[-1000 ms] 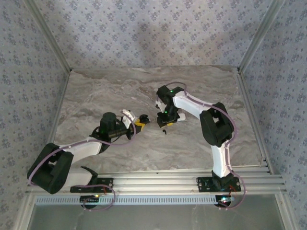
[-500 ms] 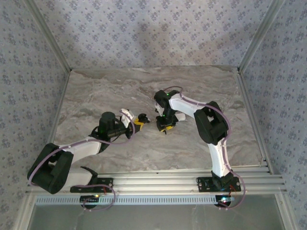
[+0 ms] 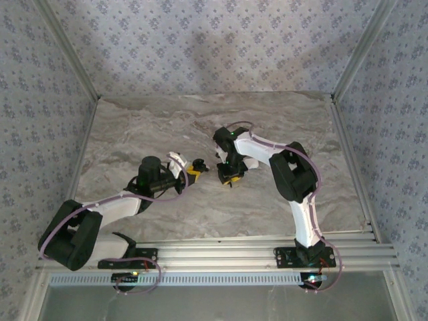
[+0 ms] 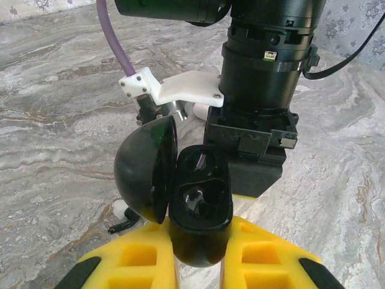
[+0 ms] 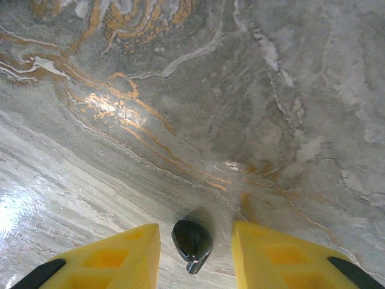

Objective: Insert the wireless bluetooth earbuds into the charging case

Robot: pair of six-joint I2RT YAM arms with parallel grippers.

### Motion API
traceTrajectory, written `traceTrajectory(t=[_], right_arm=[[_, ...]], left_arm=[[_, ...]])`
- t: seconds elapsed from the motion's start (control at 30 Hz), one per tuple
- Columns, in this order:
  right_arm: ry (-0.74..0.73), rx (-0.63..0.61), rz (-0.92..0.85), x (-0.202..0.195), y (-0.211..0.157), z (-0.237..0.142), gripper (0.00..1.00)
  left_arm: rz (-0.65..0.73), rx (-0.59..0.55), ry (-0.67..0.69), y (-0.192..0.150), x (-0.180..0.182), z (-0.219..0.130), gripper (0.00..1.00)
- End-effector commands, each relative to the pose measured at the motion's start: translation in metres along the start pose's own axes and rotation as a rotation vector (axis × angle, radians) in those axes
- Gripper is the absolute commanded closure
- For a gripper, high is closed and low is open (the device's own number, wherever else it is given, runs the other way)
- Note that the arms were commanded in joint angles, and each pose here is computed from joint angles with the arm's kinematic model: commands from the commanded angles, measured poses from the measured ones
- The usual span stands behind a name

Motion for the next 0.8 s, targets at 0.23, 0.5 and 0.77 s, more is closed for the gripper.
traceTrajectory(t=[0.23,0.5,0.77], right_arm=[[-0.032,0.075,0.033,0.0,-0.012,0.017,0.68],[-0.055,0.032,0.047,-0.001,-0.01,0.014,0.74],[-0.078,-0.122,0.075,-0.001,-0.014,-0.009,0.8]], left_arm=[[0.0,-0.022,-0.029,0.009,-0.004,-0.002,0.83],[0.0,-0.016,-0.03,0.009,-0.004,-0.002,0.83],[-0.007,-0.001,-0.051,0.009,-0.005,0.002,0.84]])
Point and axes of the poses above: each hand's point on the last joint's axis, 136 mm out from that joint toward the fingers, its own z axis out along the fingers, its own x axis along the line the jaws close on, y = z × x, the point moved 8 cm from there along -z, back along the fingers, and after that the axes turned 12 degrees about -z, right-handed, at the moved point
